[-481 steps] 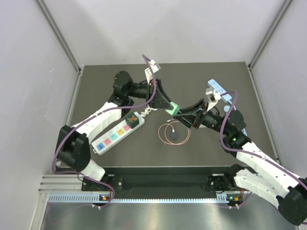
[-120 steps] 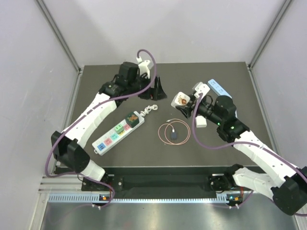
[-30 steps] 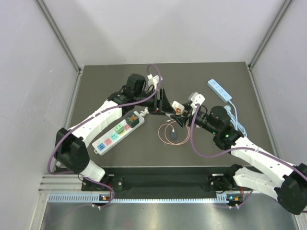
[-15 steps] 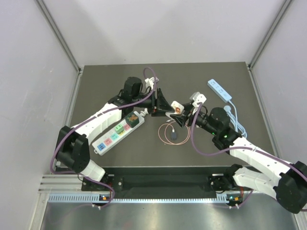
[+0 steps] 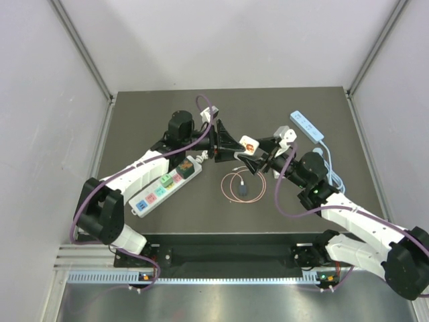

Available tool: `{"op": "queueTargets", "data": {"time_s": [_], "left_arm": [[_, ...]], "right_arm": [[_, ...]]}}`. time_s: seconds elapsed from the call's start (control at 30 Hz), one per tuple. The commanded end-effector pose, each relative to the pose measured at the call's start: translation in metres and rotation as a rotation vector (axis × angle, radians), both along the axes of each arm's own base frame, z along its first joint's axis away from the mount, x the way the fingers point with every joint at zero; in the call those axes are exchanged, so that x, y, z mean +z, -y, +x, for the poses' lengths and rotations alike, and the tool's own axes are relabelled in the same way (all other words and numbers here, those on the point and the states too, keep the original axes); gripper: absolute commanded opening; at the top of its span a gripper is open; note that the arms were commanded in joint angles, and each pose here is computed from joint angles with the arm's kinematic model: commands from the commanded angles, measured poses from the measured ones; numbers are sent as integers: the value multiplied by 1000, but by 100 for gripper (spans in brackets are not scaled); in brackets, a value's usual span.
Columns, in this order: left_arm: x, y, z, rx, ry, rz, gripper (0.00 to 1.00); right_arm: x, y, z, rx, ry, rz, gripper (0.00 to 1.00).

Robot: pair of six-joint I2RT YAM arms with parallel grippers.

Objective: Insert the plug

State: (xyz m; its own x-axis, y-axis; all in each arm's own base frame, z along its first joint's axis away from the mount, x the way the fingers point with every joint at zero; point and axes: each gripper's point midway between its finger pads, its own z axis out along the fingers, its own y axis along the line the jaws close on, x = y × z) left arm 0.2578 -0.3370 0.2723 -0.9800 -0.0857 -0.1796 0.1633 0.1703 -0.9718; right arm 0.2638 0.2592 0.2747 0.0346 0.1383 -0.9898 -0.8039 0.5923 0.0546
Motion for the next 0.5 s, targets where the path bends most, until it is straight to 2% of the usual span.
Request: {"op": "queueTargets", "data": {"time_s": [0.0,0.37,0.47], "left_arm": [[44,1,-7,-12,121,-129,0],[56,1,-14,-54,127,-174,0],[63,1,-19,-92,144,-202,0]], "right_arm": [[33,-9,-13,83,76,80,70],[23,-2,0,68,50,78,74],[20,3,2,70,53,62,72]]}}
